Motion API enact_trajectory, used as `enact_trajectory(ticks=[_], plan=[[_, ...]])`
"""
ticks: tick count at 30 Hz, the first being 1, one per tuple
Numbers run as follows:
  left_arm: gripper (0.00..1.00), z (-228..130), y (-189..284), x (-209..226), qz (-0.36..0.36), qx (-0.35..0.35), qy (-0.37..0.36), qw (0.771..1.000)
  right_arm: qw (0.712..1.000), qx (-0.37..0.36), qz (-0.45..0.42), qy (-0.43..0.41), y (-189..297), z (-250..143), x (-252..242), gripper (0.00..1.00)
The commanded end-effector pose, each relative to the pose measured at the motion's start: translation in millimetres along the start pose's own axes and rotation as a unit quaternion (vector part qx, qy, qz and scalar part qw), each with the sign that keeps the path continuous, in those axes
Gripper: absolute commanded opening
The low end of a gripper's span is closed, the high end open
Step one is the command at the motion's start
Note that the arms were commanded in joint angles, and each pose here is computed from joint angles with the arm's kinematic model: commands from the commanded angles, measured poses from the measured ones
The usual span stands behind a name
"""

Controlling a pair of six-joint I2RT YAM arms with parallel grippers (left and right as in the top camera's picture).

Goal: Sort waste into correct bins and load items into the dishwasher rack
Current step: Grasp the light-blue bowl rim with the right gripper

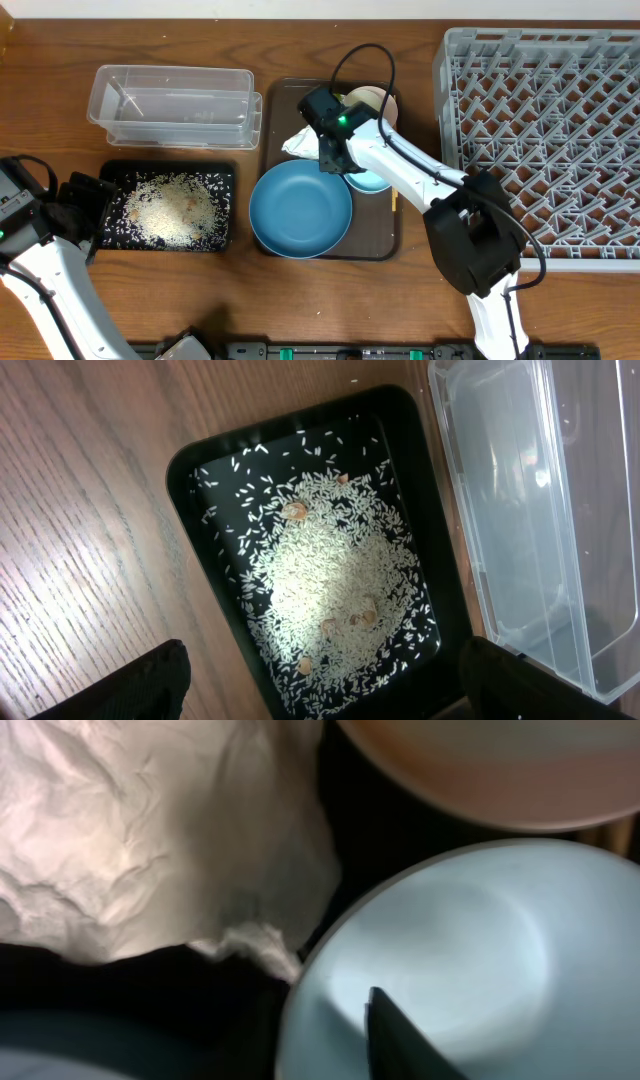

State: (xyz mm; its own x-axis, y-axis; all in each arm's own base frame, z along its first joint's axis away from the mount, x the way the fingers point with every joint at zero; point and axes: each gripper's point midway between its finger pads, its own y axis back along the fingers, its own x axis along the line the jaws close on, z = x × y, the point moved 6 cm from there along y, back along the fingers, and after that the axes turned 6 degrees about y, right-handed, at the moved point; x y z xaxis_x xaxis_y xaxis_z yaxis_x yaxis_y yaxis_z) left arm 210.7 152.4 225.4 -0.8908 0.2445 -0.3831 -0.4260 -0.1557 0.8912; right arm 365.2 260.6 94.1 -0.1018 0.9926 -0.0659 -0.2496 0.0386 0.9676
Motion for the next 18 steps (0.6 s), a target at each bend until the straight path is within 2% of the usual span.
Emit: enact_trajectory(ticks=[1, 5, 9, 13, 18], plan=[[0.88, 3, 4, -2, -0.003, -0.004, 0.005, 1.000, 1.000, 0.010, -0.010, 0.003, -5, -6, 0, 0.20], [0.88, 3, 4, -2, -0.003, -0.004, 0.005, 1.000, 1.000, 0.006, -0.007, 0.008, -4, -7, 5, 0.20], [0.88, 3, 4, -2, -0.003, -0.004, 0.006, 1.000, 1.000, 0.004, 0.002, 0.008, 0, -7, 8, 0.14], [0.88, 3, 4, -2, -0.003, -0.004, 0.005, 1.000, 1.000, -0.010, 0.012, 0.004, 15, -2, 7, 0.01], [0.88, 3, 4, -2, -0.003, -0.004, 0.005, 1.000, 0.999, -0.038, 0.029, 0.008, 43, 4, 4, 0.01]])
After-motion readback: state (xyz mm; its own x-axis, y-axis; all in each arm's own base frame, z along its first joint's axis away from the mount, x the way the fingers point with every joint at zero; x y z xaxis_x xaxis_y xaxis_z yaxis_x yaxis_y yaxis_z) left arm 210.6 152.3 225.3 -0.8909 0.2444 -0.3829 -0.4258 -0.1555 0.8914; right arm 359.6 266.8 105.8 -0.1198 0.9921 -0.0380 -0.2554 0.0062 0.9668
